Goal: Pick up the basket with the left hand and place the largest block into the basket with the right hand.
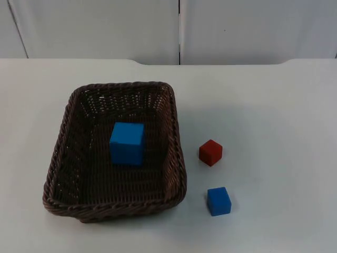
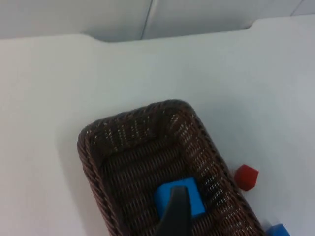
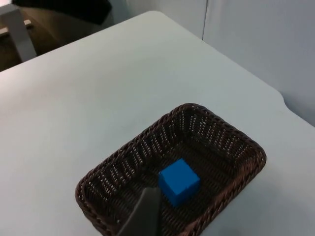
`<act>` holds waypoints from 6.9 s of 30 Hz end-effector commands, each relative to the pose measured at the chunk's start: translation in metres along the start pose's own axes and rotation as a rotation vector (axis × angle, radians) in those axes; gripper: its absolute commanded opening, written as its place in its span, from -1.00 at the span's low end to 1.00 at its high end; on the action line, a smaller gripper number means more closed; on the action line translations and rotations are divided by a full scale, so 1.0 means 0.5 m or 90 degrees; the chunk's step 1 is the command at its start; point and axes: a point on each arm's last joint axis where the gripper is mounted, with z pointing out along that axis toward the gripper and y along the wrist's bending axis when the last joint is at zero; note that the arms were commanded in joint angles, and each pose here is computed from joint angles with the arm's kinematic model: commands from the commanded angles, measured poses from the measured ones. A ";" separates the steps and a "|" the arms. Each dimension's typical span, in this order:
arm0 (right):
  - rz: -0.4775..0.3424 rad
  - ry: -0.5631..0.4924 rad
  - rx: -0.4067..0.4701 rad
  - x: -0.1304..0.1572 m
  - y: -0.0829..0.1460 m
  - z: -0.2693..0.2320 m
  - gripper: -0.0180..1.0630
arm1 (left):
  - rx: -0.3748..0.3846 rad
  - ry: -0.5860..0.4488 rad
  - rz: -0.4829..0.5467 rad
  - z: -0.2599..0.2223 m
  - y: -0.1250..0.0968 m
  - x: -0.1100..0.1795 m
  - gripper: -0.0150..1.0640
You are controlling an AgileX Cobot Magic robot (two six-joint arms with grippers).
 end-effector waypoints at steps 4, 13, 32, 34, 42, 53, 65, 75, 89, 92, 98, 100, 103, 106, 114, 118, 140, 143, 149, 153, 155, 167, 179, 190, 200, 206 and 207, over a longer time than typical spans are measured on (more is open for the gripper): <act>0.001 -0.022 0.007 0.021 0.004 -0.036 0.60 | 0.001 -0.030 0.026 -0.050 -0.025 0.003 0.36; 0.010 -0.033 0.008 0.072 0.016 -0.088 0.60 | 0.008 -0.081 0.062 -0.128 -0.065 0.018 0.36; 0.052 -0.073 0.008 0.196 0.043 -0.184 0.60 | -0.013 -0.122 0.061 -0.165 -0.081 0.189 0.36; 0.051 -0.072 0.007 0.215 0.047 -0.193 0.60 | -0.015 -0.132 0.062 -0.168 -0.082 0.216 0.36; 0.049 -0.082 0.006 0.261 0.055 -0.216 0.60 | -0.021 -0.176 0.085 -0.204 -0.099 0.265 0.36; 0.049 -0.133 0.008 0.319 0.070 -0.276 0.60 | -0.120 -0.189 0.068 -0.236 -0.086 0.351 0.36; 0.045 -0.153 0.013 0.371 0.082 -0.340 0.60 | -0.225 -0.204 0.063 -0.282 -0.076 0.419 0.36; 0.058 -0.130 0.065 0.405 0.073 -0.361 0.60 | -0.269 -0.227 0.040 -0.297 -0.069 0.436 0.36; 0.060 -0.089 0.061 0.420 0.074 -0.351 0.60 | -0.274 -0.214 0.040 -0.297 -0.067 0.439 0.36; 0.062 -0.061 0.059 0.428 0.075 -0.350 0.60 | -0.274 -0.206 0.038 -0.296 -0.067 0.441 0.36; 0.066 -0.009 0.051 0.447 0.077 -0.338 0.60 | -0.274 -0.189 0.034 -0.294 -0.067 0.446 0.36; 0.066 -0.009 0.051 0.447 0.077 -0.338 0.60 | -0.273 -0.189 0.034 -0.294 -0.067 0.446 0.36; 0.066 -0.009 0.051 0.447 0.077 -0.338 0.60 | -0.272 -0.189 0.033 -0.294 -0.067 0.446 0.36; 0.066 -0.009 0.051 0.447 0.077 -0.338 0.60 | -0.272 -0.188 0.033 -0.293 -0.067 0.446 0.36; 0.066 -0.009 0.051 0.447 0.077 -0.338 0.60 | -0.244 -0.181 0.025 -0.284 -0.071 0.449 0.36; 0.066 -0.009 0.051 0.447 0.077 -0.338 0.60 | -0.253 -0.141 0.020 -0.241 -0.048 0.467 0.36; 0.065 -0.009 0.053 0.447 0.077 -0.338 0.60 | -0.255 -0.139 0.020 -0.240 -0.047 0.468 0.36; 0.065 -0.009 0.053 0.447 0.077 -0.338 0.60 | -0.255 -0.139 0.020 -0.240 -0.047 0.468 0.36; 0.065 -0.009 0.053 0.447 0.077 -0.338 0.60 | -0.255 -0.139 0.020 -0.240 -0.047 0.468 0.36; 0.065 -0.009 0.053 0.447 0.077 -0.338 0.60 | -0.255 -0.139 0.020 -0.240 -0.047 0.468 0.43; 0.065 -0.009 0.053 0.447 0.077 -0.338 0.63 | -0.255 -0.139 0.020 -0.240 -0.047 0.468 0.62; 0.065 -0.009 0.053 0.447 0.077 -0.338 0.98 | -0.255 -0.139 0.020 -0.240 -0.047 0.468 0.98; 0.065 -0.009 0.053 0.447 0.077 -0.338 0.98 | -0.252 -0.139 0.019 -0.240 -0.048 0.468 0.98; 0.065 -0.010 0.053 0.447 0.077 -0.338 0.98 | -0.252 -0.139 0.019 -0.240 -0.048 0.468 0.98; 0.065 -0.010 0.053 0.447 0.077 -0.338 0.98 | -0.252 -0.139 0.019 -0.240 -0.048 0.468 0.98; 0.065 -0.011 0.055 0.446 0.077 -0.339 0.98 | -0.255 -0.140 0.018 -0.240 -0.048 0.468 0.98; 0.065 -0.011 0.055 0.446 0.077 -0.339 0.98 | -0.259 -0.140 0.015 -0.240 -0.048 0.468 0.98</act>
